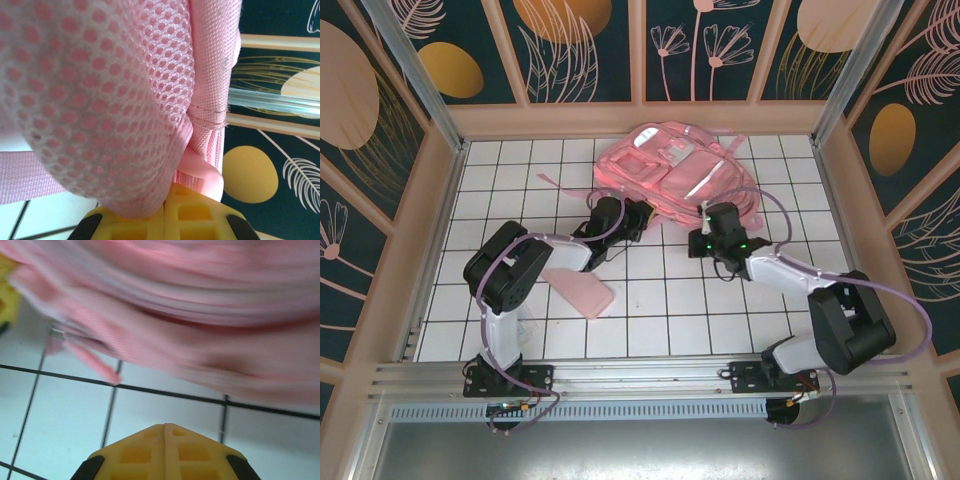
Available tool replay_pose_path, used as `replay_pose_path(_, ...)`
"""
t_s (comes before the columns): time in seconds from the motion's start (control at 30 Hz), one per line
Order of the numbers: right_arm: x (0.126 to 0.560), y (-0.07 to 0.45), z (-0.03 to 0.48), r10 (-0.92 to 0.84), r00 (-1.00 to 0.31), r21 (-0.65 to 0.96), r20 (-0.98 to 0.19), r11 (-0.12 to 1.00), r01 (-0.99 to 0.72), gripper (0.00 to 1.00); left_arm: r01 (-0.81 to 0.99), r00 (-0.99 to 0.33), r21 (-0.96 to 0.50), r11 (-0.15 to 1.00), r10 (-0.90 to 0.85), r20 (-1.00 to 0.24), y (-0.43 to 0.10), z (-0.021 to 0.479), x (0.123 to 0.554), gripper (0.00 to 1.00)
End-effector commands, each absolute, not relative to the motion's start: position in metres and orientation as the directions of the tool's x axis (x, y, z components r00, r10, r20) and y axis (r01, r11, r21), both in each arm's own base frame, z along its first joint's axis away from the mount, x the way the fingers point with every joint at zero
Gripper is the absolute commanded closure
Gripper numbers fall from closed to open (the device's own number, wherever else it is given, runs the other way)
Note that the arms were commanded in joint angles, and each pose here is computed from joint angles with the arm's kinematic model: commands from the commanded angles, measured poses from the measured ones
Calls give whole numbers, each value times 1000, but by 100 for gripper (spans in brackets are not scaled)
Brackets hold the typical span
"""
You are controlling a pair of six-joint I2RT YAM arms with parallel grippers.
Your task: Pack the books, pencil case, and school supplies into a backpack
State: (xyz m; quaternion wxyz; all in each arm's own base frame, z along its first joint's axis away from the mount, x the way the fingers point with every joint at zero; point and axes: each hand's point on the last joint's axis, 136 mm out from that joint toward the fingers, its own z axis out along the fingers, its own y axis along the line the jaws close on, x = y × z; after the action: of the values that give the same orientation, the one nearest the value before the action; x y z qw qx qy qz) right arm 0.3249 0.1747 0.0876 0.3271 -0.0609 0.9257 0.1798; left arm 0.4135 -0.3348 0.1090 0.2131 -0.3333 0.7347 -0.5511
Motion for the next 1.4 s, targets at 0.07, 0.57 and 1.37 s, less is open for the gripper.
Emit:
replay_pose_path(0.07, 305, 155, 78, -1, -854, 332, -520, 921, -203, 100, -171, -668, -969, 179, -744, -20, -323, 131, 430, 100)
replay_pose_path(0.57, 335, 243, 119, 106, -743, 503, -660, 797, -333, 49, -134, -704, -986, 98, -710, 25, -334, 163, 416, 100)
replay_pose_path(1.37, 408, 258, 115, 270, -616, 518, -741, 812, -268, 47, -121, -717, -991, 47, -695, 55, -340, 187, 401, 100)
